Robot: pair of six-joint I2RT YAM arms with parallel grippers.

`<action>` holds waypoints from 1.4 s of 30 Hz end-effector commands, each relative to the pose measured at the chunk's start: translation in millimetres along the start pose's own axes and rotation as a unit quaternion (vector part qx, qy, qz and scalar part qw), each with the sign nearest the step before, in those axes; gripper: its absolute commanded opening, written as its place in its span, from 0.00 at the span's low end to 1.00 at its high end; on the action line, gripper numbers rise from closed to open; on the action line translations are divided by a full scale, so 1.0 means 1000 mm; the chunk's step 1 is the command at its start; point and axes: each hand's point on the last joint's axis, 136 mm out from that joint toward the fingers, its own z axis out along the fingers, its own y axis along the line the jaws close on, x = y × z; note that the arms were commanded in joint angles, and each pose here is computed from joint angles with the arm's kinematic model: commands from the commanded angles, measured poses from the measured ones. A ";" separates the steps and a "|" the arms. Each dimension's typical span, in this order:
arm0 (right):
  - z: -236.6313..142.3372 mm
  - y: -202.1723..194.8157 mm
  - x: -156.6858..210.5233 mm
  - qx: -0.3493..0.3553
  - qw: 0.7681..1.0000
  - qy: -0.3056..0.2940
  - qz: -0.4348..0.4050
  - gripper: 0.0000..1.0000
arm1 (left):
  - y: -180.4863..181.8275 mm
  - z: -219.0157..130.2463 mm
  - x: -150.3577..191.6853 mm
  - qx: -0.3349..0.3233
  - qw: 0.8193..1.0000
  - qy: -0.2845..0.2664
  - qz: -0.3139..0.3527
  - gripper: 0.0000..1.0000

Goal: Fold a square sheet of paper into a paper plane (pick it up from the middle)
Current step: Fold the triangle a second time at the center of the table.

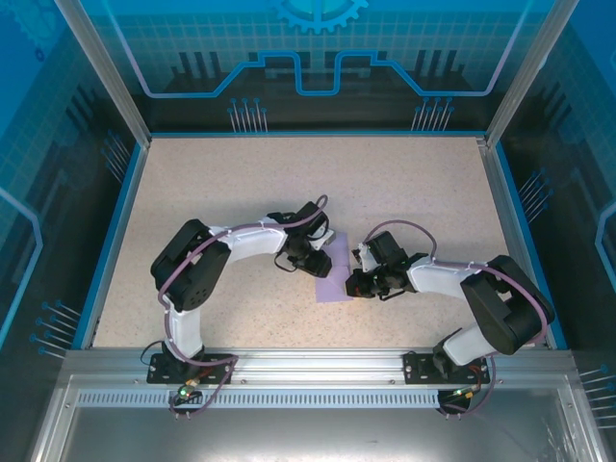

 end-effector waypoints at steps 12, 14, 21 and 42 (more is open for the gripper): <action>0.008 -0.034 0.025 0.056 0.997 0.040 0.036 0.00 | 0.013 0.006 -0.014 -0.045 0.999 -0.005 -0.003 0.37; 0.007 -0.033 0.024 0.056 0.997 0.038 0.035 0.00 | 0.016 0.004 -0.014 -0.057 0.998 -0.005 -0.007 0.36; 0.007 -0.034 0.025 0.058 0.997 0.039 0.036 0.00 | -0.002 -0.035 -0.028 -0.045 0.997 -0.060 -0.012 0.35; 0.003 -0.034 0.027 0.061 0.997 0.037 0.035 0.00 | -0.039 0.008 0.007 0.046 0.998 0.012 0.036 0.28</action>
